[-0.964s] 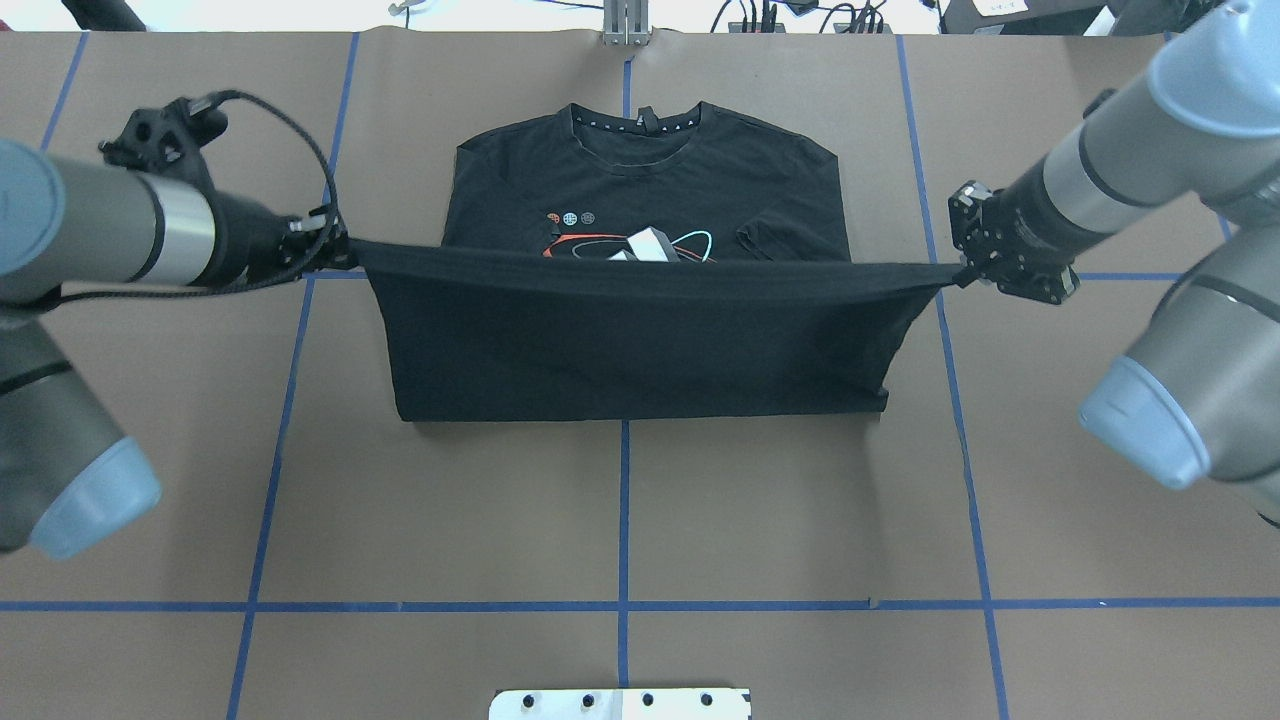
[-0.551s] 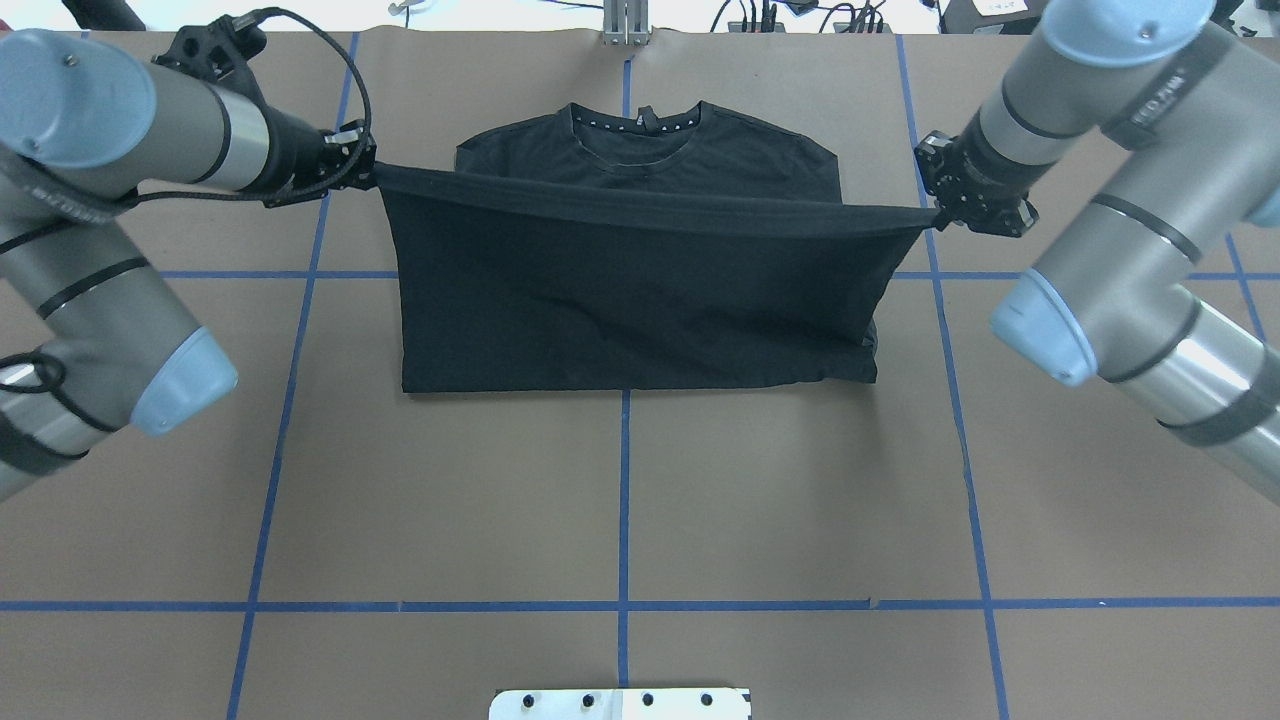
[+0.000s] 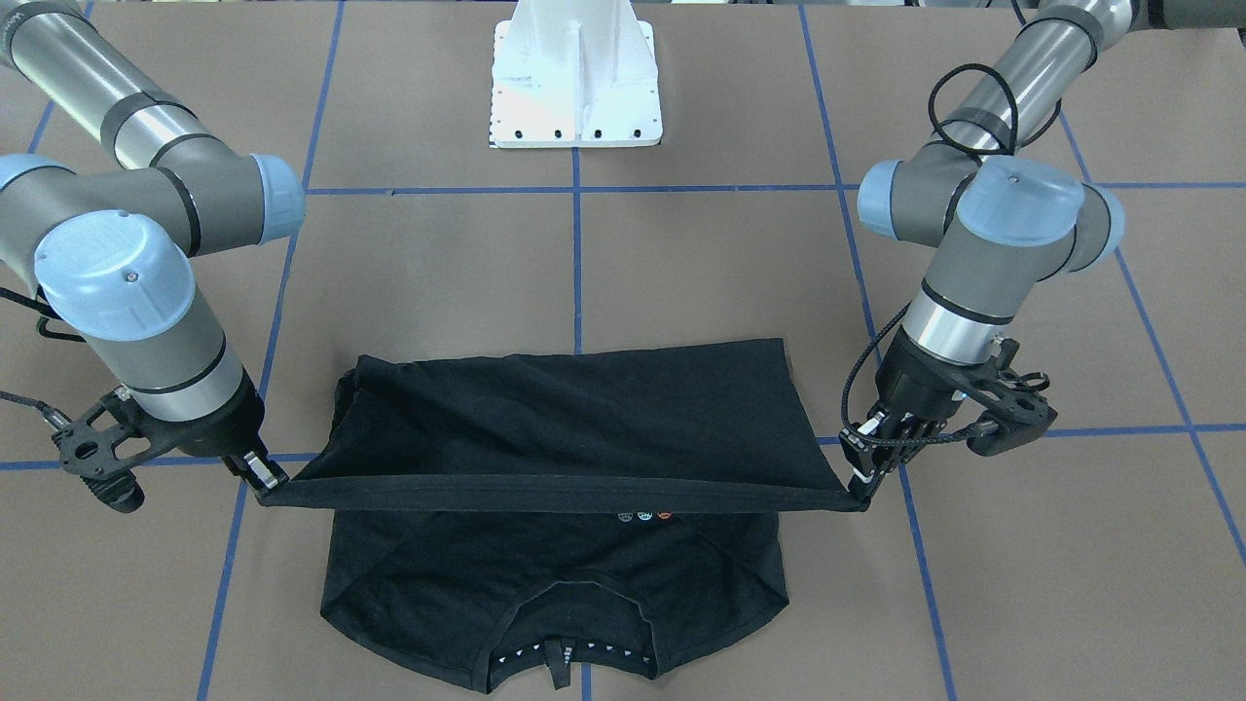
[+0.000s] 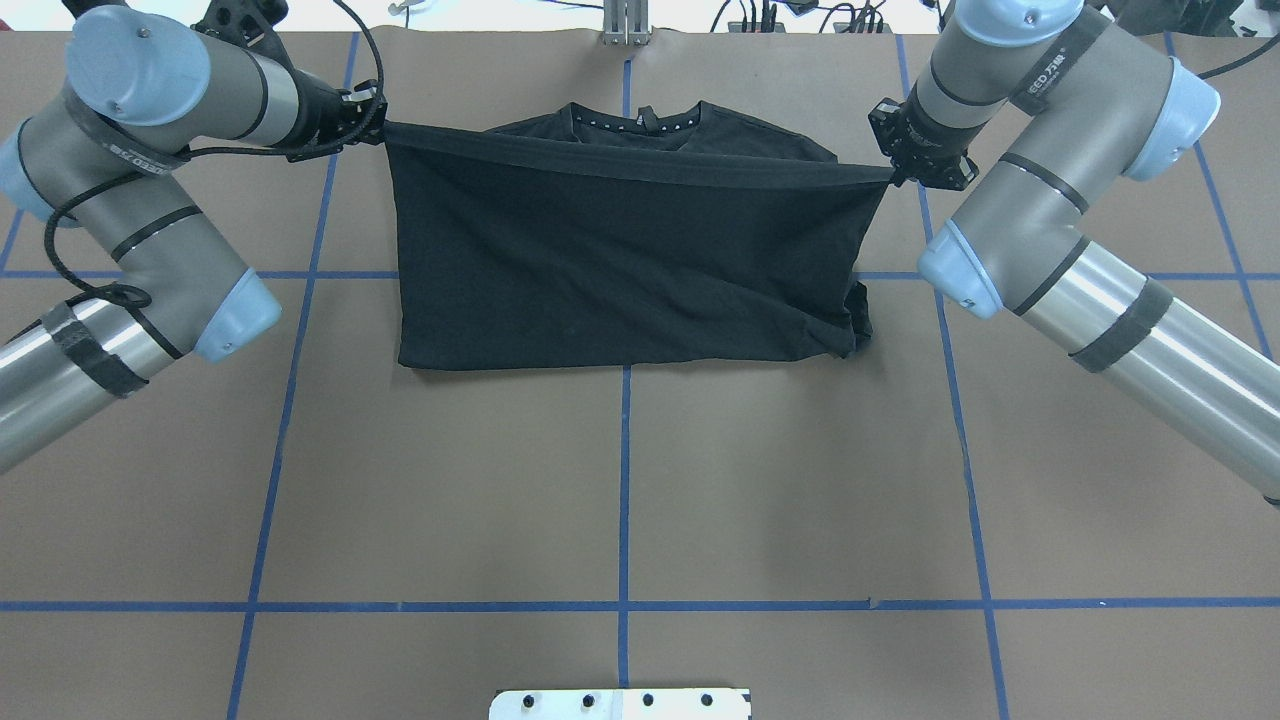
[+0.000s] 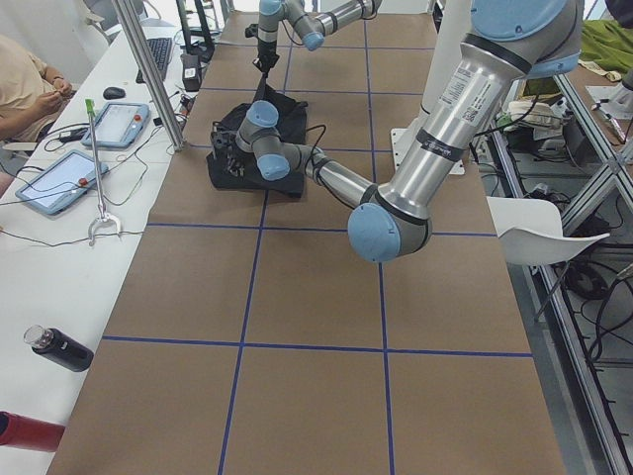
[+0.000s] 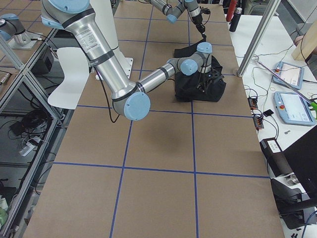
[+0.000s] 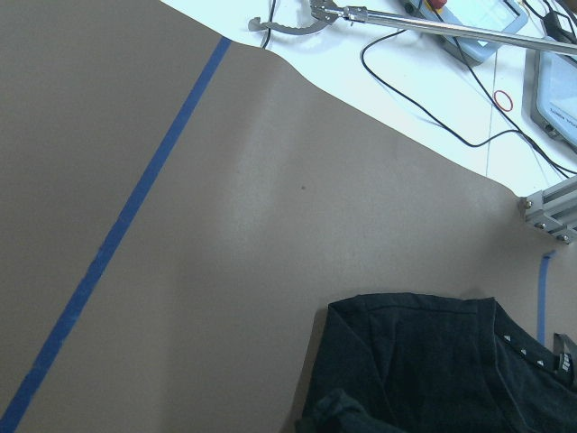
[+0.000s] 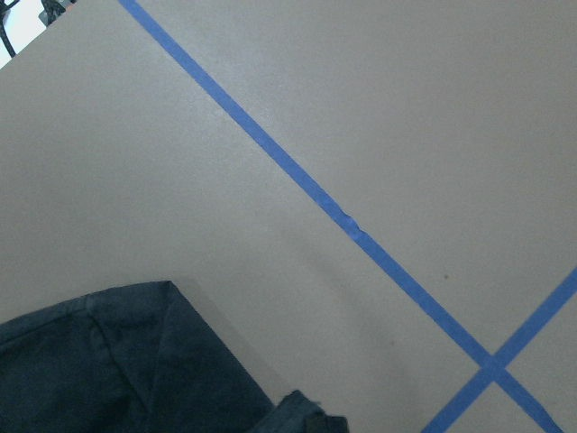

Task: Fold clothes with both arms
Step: 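Lift the hem with both grippers and fold it toward the collar, then lay the hem down near the collar and open both grippers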

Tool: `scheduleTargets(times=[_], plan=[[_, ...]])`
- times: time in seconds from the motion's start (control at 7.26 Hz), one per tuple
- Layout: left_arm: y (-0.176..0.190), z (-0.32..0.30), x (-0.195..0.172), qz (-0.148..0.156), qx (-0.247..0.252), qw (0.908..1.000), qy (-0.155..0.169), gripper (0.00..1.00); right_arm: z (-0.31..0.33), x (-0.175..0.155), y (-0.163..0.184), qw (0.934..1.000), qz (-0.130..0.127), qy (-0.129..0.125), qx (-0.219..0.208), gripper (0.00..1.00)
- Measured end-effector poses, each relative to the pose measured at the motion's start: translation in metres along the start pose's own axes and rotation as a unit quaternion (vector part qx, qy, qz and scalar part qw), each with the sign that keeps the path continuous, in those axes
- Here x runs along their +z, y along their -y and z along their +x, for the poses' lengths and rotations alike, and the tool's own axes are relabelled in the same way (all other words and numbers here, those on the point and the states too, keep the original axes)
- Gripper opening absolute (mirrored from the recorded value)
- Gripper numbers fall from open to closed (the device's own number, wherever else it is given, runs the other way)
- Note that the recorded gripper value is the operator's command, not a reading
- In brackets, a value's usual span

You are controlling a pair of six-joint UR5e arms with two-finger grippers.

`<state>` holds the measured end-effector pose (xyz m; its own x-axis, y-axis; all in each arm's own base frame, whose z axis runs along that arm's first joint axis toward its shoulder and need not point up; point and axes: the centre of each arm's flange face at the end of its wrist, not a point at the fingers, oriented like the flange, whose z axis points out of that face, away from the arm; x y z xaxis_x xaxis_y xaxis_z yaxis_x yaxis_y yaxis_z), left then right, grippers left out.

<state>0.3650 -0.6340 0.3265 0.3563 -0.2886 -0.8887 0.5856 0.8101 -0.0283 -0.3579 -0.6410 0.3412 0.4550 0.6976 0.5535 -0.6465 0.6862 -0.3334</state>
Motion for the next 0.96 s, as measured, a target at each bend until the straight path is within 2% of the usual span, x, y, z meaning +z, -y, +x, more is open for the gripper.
scheduleTargets(times=[0.14,0.41,0.55,0.69,0.83,0.96], plan=[[0.005,0.001,0.013,0.006,-0.001,1.0,0.002,0.0,-0.008,0.006,0.002,1.0,0.006,0.0,0.0,0.0],[0.011,-0.002,0.036,0.016,-0.001,0.9999,0.004,0.13,-0.026,0.014,0.004,0.9999,0.016,-0.001,-0.001,0.0],[0.013,-0.002,0.042,0.017,-0.001,0.9998,0.005,0.23,-0.031,0.018,0.005,0.9998,0.017,0.003,-0.003,0.12],[0.013,-0.003,0.046,0.017,-0.002,0.9998,0.008,0.38,-0.034,0.02,0.006,0.9998,0.018,0.008,-0.005,0.53],[0.013,-0.003,0.049,0.019,-0.002,0.9998,0.009,0.46,-0.04,0.018,0.004,0.9997,0.018,0.014,-0.008,0.66],[0.014,-0.002,0.05,0.021,-0.001,0.9997,0.009,0.47,-0.05,0.013,0.002,0.9996,0.018,0.02,-0.011,0.81]])
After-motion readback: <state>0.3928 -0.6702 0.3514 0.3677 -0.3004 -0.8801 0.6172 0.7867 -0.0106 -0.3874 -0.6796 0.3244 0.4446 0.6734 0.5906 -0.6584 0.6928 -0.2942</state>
